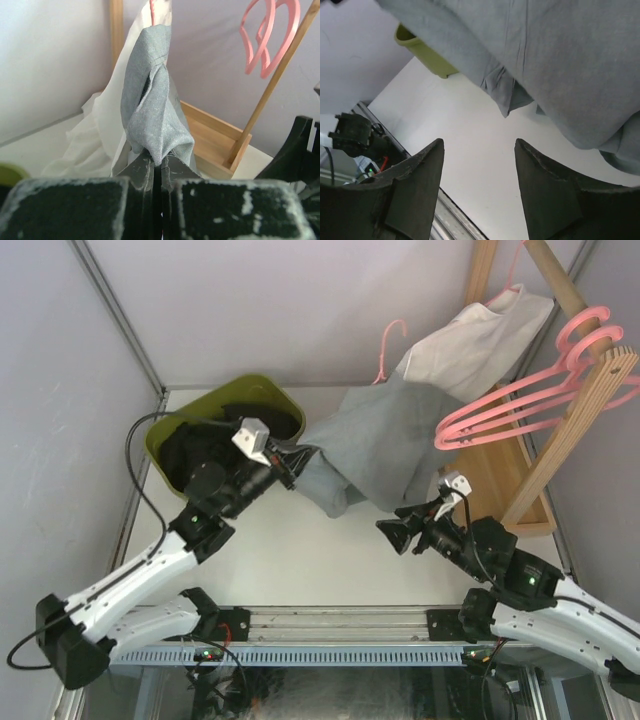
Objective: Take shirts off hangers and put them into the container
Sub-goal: Pick up the hanger from the clothesline.
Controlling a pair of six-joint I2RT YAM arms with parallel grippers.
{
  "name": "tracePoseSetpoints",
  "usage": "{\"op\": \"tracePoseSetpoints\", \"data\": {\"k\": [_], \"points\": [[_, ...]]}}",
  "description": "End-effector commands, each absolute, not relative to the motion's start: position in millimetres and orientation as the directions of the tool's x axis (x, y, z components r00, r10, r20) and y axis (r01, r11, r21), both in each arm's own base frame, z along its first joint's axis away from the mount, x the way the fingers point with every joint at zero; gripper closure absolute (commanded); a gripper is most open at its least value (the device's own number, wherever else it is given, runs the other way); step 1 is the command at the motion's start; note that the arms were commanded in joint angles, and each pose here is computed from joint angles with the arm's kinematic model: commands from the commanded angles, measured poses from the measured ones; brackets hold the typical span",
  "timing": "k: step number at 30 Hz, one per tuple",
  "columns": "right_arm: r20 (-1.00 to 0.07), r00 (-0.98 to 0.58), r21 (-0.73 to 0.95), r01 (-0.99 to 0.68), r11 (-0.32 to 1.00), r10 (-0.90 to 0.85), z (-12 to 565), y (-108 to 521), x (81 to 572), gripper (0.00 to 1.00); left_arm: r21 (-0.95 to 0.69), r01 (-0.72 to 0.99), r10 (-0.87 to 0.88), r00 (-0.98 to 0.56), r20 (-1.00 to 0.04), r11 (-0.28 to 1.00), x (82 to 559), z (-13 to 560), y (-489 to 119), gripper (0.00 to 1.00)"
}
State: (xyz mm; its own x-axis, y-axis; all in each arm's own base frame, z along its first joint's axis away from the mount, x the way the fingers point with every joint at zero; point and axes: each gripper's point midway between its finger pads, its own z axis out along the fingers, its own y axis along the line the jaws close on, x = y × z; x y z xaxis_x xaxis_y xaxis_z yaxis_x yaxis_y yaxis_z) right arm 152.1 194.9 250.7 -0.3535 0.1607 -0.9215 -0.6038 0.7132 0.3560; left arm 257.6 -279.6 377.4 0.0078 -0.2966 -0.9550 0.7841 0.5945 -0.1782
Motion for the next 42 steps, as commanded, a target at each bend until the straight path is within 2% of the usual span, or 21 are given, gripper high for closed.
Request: {"op": "tracePoseSetpoints", "data": {"k": [1, 7, 9, 12, 17, 26, 35, 39, 42], "points": [[-0.868, -0.386, 0.494, -0.594, 0.635, 0.314, 306.6, 221.7, 158.4, 0.43, -0.184, 0.735, -0.354, 0.082, -0.932, 0.653, 239.1, 378.5, -245.9, 1.0], [-0.863, -0.428, 0.487, -0.563, 0.668, 0.268, 321.4, 260.9, 165.0, 0.43, -0.096, 0.664, -0.22, 0.105, -0.97, 0.741, 212.9, 339.5, -229.5, 1.0], [-0.849, -0.427, 0.509, -0.497, 0.703, 0.312, 326.2, 263.1, 171.2, 0.43, -0.066, 0.628, -0.179, 0.117, -0.977, 0.775, 209.3, 331.6, -223.1, 1.0], [-0.766, -0.48, 0.618, -0.363, 0.697, 0.429, 326.8, 264.5, 178.8, 0.43, -0.004, 0.582, -0.097, 0.129, -0.987, 0.813, 203.5, 317.9, -219.0, 1.0], [-0.687, -0.522, 0.702, -0.296, 0.647, 0.506, 330.8, 278.9, 181.8, 0.41, 0.114, 0.535, 0.047, 0.137, -0.989, 0.837, 189.8, 294.4, -227.1, 1.0], [-0.725, -0.463, 0.64, -0.18, 0.747, 0.509, 312.7, 274.0, 204.4, 0.36, 0.213, 0.546, 0.129, 0.189, -0.974, 0.81, 163.6, 295.9, -250.8, 1.0], [-0.71, -0.485, 0.641, -0.143, 0.754, 0.511, 296.7, 286.6, 209.4, 0.35, 0.263, 0.544, 0.169, 0.218, -0.961, 0.797, 146.7, 297.5, -269.2, 1.0], [-0.644, -0.475, 0.68, 0.003, 0.733, 0.6, 280.5, 273.4, 212.5, 0.39, 0.257, 0.543, 0.156, 0.226, -0.962, 0.799, 145.6, 300.1, -270.2, 1.0], [-0.624, -0.487, 0.693, 0.016, 0.721, 0.611, 277.4, 278.0, 210.7, 0.39, 0.272, 0.53, 0.169, 0.235, -0.957, 0.803, 146.3, 300.7, -270.0, 1.0]]}}
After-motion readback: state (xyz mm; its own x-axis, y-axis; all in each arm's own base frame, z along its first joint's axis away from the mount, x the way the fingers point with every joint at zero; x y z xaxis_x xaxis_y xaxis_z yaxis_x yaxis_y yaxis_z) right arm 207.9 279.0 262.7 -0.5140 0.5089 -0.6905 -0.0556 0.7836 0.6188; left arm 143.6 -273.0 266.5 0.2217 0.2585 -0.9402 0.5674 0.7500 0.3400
